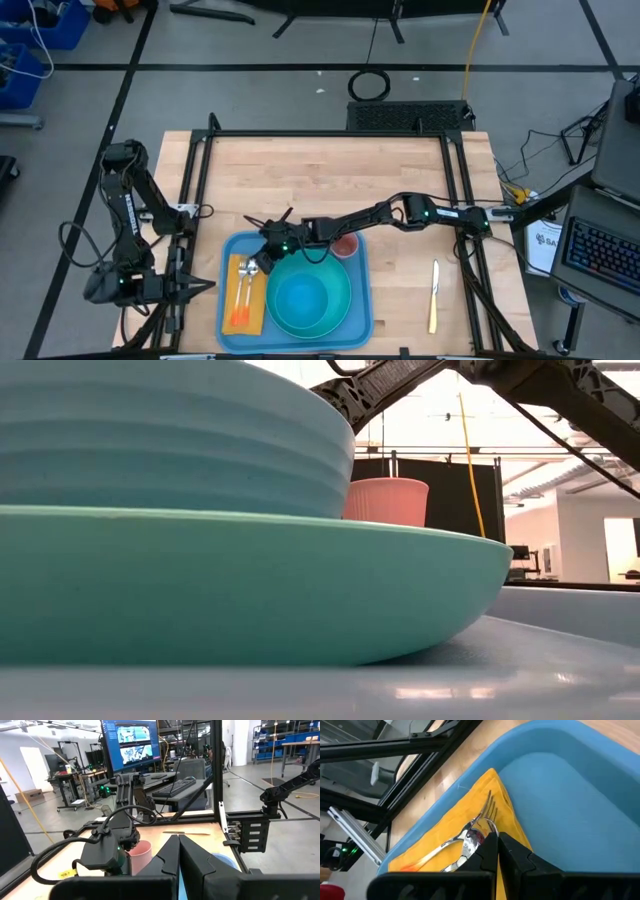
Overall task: Set up tray
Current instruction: Put the orange spoon on the yellow table napkin to the right of the orange fork
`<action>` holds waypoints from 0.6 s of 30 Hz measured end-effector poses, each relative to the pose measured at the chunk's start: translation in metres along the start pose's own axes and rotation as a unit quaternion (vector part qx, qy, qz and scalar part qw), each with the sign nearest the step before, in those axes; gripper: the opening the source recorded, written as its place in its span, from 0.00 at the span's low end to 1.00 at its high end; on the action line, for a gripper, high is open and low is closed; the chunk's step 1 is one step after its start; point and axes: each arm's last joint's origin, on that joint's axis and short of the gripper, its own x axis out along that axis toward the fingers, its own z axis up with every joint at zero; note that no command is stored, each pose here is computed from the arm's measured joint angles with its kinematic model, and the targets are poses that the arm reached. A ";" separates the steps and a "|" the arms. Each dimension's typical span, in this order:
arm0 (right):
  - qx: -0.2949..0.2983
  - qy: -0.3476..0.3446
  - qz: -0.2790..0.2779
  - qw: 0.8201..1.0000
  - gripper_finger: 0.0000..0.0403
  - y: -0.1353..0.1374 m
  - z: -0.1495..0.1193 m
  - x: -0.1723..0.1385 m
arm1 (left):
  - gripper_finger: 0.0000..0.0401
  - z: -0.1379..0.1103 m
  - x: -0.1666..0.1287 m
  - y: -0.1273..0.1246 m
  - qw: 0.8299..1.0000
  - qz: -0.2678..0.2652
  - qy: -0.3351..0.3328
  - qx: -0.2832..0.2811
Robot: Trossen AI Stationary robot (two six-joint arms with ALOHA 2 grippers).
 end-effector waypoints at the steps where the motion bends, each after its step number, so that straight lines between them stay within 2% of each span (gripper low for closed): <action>1: 0.000 0.000 0.000 1.000 0.00 0.000 0.000 0.000 | 0.03 -0.001 0.000 0.000 1.000 0.000 0.000 0.000; 18: -0.002 0.002 0.003 1.000 0.00 0.003 -0.004 0.001 | 0.02 -0.002 0.000 0.000 1.000 0.000 0.001 -0.001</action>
